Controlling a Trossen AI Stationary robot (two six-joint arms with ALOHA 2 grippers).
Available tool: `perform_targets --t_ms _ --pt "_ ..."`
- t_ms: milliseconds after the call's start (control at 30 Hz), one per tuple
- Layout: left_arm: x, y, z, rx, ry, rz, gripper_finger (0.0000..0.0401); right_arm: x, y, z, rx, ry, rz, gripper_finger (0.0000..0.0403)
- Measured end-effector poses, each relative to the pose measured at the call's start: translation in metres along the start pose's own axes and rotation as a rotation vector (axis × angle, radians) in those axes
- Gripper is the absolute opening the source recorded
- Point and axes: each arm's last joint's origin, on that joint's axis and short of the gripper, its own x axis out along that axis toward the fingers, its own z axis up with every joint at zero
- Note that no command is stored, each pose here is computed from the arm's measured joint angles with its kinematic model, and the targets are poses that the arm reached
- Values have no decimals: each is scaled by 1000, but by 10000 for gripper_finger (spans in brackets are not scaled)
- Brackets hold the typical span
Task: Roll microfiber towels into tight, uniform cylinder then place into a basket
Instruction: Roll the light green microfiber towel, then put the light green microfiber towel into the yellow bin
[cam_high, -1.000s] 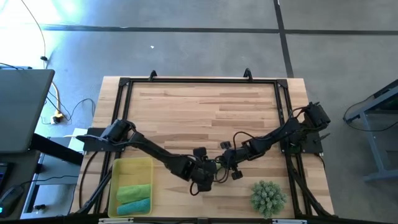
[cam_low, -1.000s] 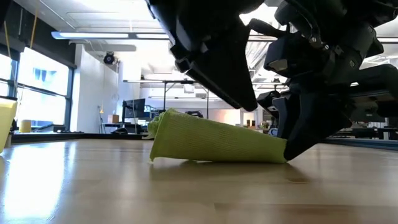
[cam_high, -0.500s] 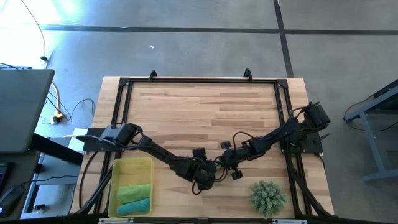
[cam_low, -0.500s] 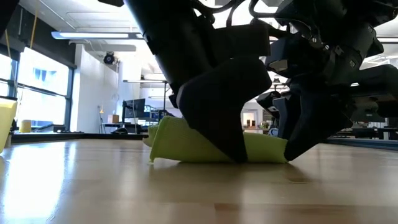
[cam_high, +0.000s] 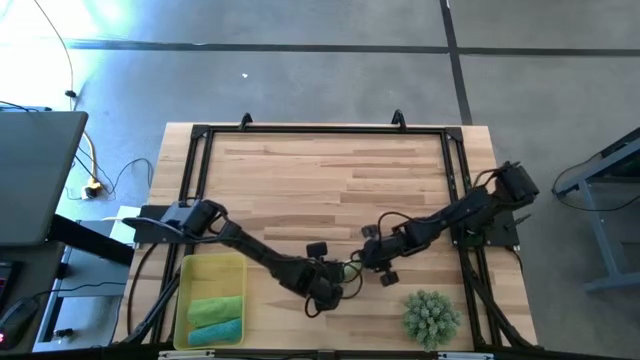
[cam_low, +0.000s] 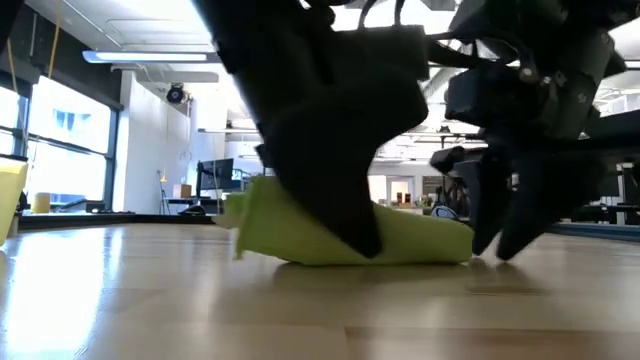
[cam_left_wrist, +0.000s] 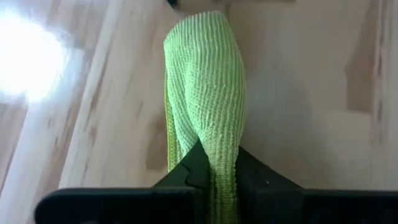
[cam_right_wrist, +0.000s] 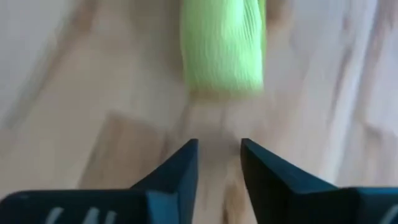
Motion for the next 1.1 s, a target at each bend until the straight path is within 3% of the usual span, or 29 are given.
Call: perform_targets --t_ms 300,633,900,1100 --pt "-22 12 -14 57 132 124 12 -49 -3 -8 -5 88 -79 156" --pt "-126 20 -29 120 200 105 12 -104 -11 -11 -10 9 -105 156" --pt "-218 43 -82 10 225 140 15 -124 -24 -13 -1 -52 -143 156" --pt "-246 51 -142 -63 189 138 16 -124 -30 -13 -2 -61 -133 156"
